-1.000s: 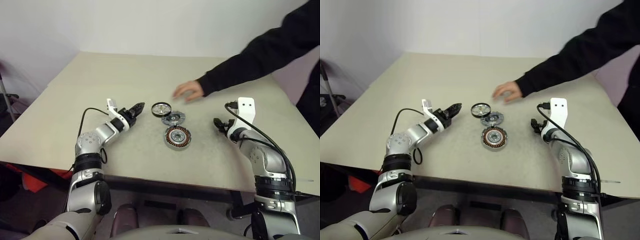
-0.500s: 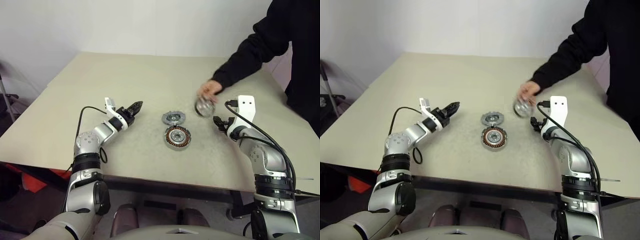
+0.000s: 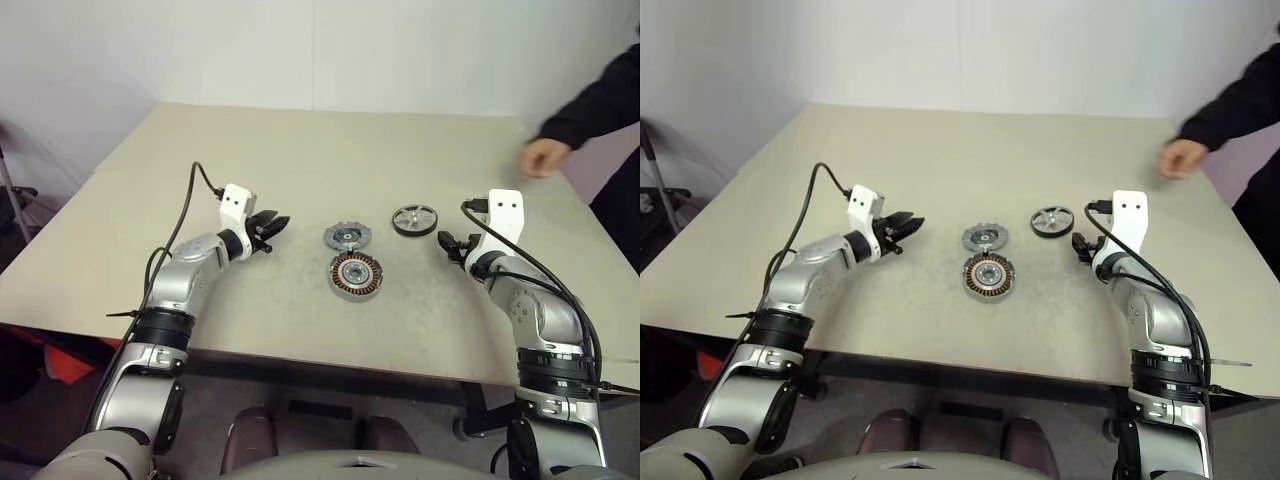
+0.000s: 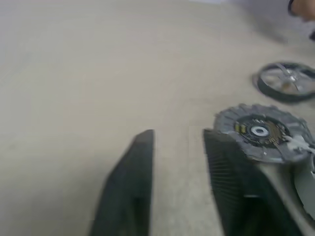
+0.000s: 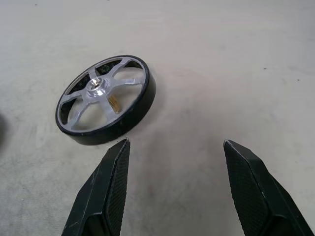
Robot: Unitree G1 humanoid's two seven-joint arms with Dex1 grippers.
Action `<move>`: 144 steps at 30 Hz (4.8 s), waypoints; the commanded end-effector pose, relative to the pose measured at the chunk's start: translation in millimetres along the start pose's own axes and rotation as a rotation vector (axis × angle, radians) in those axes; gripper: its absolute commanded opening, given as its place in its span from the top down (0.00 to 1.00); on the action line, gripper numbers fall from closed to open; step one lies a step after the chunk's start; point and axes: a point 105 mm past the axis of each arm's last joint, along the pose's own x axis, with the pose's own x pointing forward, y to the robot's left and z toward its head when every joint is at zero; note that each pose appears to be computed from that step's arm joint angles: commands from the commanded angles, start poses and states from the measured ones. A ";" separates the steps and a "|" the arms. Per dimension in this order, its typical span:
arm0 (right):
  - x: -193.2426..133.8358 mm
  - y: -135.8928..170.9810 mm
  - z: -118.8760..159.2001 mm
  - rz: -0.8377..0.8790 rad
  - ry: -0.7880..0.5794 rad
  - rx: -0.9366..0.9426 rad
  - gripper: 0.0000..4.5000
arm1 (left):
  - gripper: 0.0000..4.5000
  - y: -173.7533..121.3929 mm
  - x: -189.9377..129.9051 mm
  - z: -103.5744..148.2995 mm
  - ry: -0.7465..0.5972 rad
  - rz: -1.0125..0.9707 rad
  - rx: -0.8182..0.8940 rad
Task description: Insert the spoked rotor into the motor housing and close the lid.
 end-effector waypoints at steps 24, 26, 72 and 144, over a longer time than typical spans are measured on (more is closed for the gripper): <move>20.3 28.5 11.1 0.265 0.114 0.976 0.25 | 0.55 -5.4 1.1 0.8 -0.017 -0.007 0.030; 24.0 29.9 8.3 0.269 0.121 0.989 0.25 | 0.55 -5.0 1.2 0.8 -0.016 -0.004 0.032; -79.1 119.7 -2.7 0.754 0.333 0.968 0.93 | 0.54 -11.6 1.7 -18.3 0.049 -0.021 0.061; -52.5 109.7 11.3 0.556 -0.030 -0.139 0.48 | 0.54 -6.4 3.4 -13.2 0.057 -0.016 0.111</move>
